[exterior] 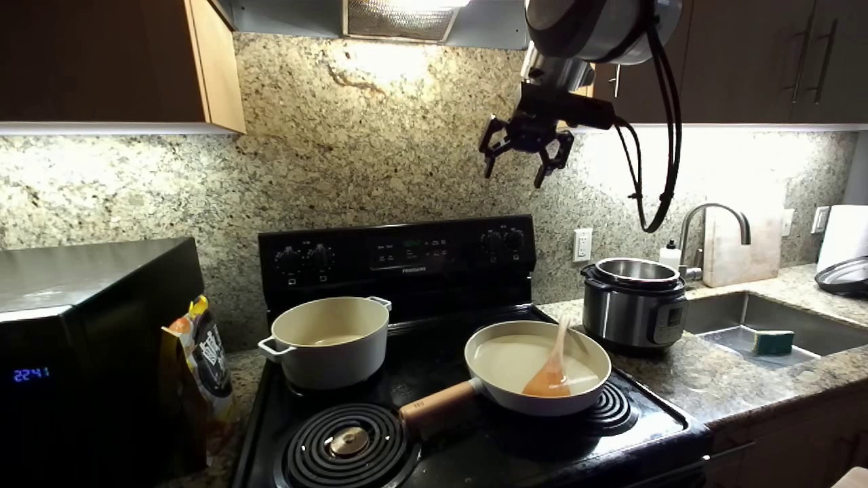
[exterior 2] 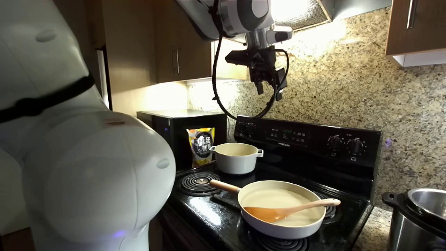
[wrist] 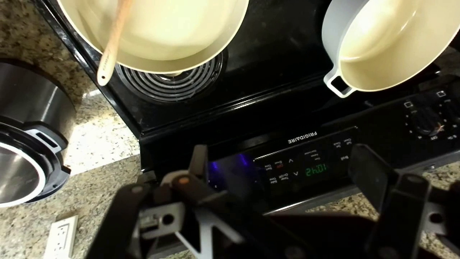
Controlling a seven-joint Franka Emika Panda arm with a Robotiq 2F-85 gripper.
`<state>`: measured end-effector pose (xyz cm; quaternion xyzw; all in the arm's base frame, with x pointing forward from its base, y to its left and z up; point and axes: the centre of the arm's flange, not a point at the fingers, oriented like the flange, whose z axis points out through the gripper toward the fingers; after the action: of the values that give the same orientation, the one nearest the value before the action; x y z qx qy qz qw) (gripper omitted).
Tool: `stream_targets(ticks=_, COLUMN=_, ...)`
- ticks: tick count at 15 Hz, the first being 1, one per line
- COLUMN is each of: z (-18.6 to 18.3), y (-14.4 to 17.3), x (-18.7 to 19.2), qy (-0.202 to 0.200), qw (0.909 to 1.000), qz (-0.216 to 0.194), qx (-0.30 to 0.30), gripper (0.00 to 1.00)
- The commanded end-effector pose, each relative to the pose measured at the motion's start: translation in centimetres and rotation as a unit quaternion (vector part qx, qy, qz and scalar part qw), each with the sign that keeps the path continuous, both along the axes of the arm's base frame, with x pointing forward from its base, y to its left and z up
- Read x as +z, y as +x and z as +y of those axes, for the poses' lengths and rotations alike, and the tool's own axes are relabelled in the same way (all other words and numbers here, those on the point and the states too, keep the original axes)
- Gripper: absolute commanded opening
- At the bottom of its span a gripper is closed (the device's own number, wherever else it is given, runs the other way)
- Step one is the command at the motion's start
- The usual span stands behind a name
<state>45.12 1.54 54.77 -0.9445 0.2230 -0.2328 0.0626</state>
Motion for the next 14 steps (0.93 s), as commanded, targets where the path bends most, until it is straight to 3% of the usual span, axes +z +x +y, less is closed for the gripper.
stream_targets(ticks=1, z=-1.7, y=-1.9, x=-1.7, qy=0.034, qw=0.9982, qz=-0.027, qx=-0.042, gripper=1.00)
stream_targets(ticks=8, z=-5.4, y=-3.7, x=-4.6, qy=0.089, qw=0.9889, qz=-0.049, qx=-0.108, gripper=1.00)
stream_targets(ticks=14, z=-9.9, y=-4.0, x=-4.1, qy=0.164, qw=0.9694, qz=-0.055, qx=-0.174, gripper=1.00)
